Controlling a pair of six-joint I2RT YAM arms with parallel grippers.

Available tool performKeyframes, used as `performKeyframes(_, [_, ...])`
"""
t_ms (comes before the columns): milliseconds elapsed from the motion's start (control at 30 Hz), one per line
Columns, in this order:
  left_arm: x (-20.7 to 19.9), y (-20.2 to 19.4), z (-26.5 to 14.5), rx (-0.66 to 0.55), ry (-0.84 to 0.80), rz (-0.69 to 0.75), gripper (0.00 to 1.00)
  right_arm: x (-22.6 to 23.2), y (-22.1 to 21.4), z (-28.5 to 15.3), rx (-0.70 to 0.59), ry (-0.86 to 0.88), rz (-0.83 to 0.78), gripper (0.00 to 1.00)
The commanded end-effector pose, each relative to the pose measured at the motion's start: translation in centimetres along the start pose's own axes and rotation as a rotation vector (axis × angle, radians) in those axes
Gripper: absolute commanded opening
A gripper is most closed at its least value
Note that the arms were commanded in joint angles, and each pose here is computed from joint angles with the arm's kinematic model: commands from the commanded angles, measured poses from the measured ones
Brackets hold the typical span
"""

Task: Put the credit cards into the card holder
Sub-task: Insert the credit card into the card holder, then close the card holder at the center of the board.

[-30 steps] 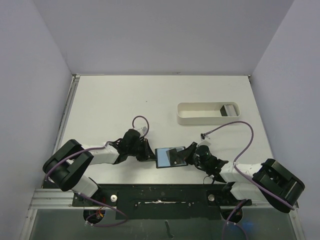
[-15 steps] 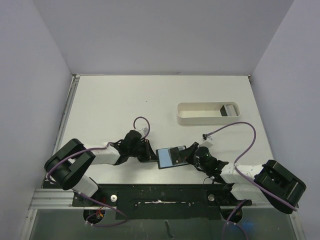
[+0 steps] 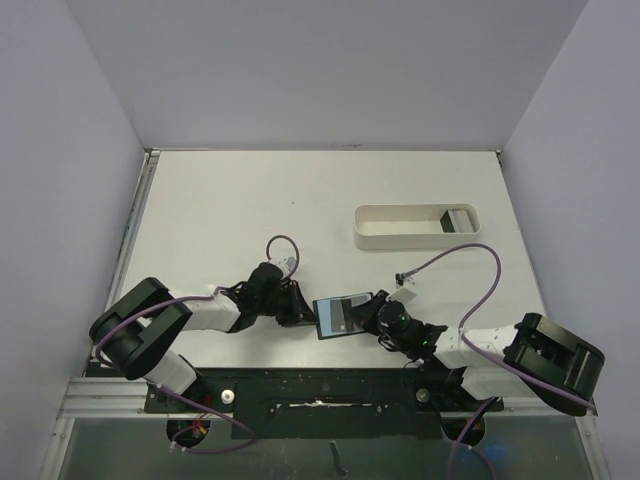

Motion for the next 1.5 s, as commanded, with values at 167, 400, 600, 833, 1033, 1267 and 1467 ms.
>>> performKeyframes(167, [1.2,-1.6,0.3,0.055,0.024,-0.006,0.0,3.4,-0.8,1.5,0.061,0.064,-0.092,0.17])
performKeyframes(400, [0.6,-1.1,0.4,0.049,0.027,0.014,0.0,4.1,-1.6,1.4,0.117,0.07,-0.139,0.22])
performKeyframes(600, [-0.5,0.0,-0.4,0.009,0.026,0.035,0.06,4.6,0.0,-0.1,0.123,0.027,-0.206,0.4])
performKeyframes(833, [-2.3,1.4,-1.6,-0.045,0.002,0.068,0.18,3.7,2.2,-2.4,0.087,-0.033,-0.246,0.59])
performKeyframes(1033, [-2.1,1.4,-1.4,-0.034,0.014,0.067,0.19,1.8,3.1,-3.1,0.072,-0.066,-0.213,0.74])
performKeyframes(1267, [-1.4,1.2,-1.1,-0.023,0.027,0.06,0.2,-0.6,2.9,-2.7,0.092,-0.094,-0.172,0.84])
performKeyframes(1467, [-1.1,1.2,-0.8,-0.021,0.029,0.057,0.2,-2.0,2.2,-2.4,0.103,-0.133,-0.178,0.89])
Point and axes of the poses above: each gripper's point midway between its finger pads, its own z axis out along the fingers, its own x axis along the line the jaws close on, y = z × x, the point moved 1 cm from there along -z, back along the fingers, and after that the axes turned 5 degrees about -z, right-handed, at the moved point
